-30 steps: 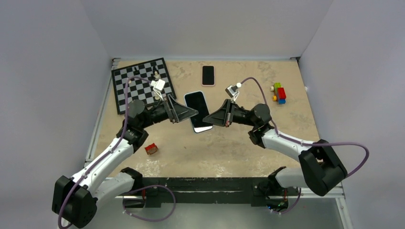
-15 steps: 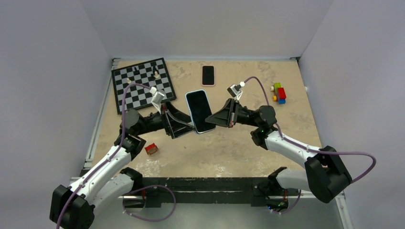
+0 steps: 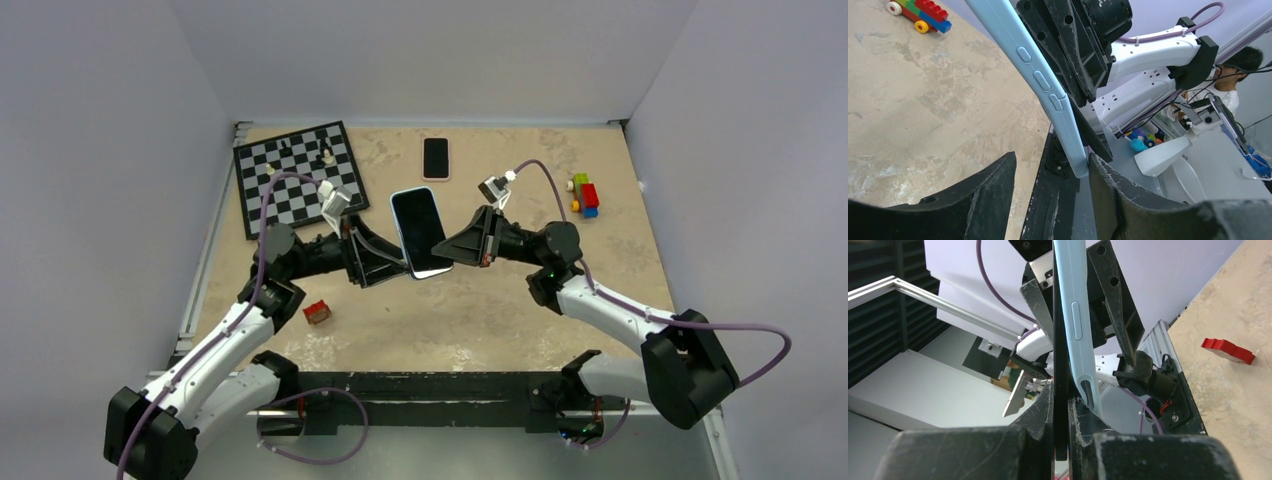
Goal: Take the phone out of the phone case
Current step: Remove the phone case from the phone.
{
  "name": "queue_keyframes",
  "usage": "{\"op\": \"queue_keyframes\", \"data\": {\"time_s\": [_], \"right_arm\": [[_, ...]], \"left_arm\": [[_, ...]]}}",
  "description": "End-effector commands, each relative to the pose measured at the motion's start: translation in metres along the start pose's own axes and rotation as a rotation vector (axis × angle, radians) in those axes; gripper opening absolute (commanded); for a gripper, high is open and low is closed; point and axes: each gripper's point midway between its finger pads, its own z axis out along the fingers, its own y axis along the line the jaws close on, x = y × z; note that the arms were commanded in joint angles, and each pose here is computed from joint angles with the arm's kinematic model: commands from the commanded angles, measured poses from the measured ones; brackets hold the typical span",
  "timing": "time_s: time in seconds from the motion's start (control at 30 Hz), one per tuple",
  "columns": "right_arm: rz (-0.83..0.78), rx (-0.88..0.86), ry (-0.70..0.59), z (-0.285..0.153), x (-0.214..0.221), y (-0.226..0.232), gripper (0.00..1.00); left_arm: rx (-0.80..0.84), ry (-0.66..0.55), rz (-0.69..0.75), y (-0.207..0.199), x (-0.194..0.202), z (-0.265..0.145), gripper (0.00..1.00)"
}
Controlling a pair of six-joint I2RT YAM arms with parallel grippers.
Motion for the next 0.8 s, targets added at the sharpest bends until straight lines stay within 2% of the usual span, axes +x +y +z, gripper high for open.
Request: {"op": "queue_keyframes", "data": {"time_s": [0.0,0.13,0.27,0.43,0.57,0.7,0.77], "right_arm": [[-0.109,-0.122,-0.004,0.002,0.001,0.044,0.0],[-0.101,-0.104,0.0,0.007,0.003,0.036,0.0],[-0.099,-0.079,-0.002,0.011,0.003,0.029,0.0],[-0.103,-0.052,-0.009,0.012,0.003,0.019,0.0],[-0.107,-0.028,-0.023,0.011,0.003,0.011,0.0],[-0.121,0.045,-0.036,0.009,0.003,-0.005,0.0],[-0.119,0.107,-0.04,0.007,0.003,-0.017,0.0]], "left_arm": [[-0.077,-0.01,0.027,0.006,-0.014,0.004,0.61],[-0.109,-0.013,-0.003,0.009,-0.019,0.008,0.65],[-0.141,-0.025,0.0,0.011,-0.024,0.009,0.59],[-0.2,-0.01,-0.014,0.017,-0.024,0.006,0.39],[-0.238,0.009,-0.029,0.022,-0.023,0.005,0.28],[-0.437,-0.008,-0.133,0.056,-0.018,-0.003,0.0],[-0.525,-0.036,-0.202,0.073,-0.016,-0.007,0.0]]}}
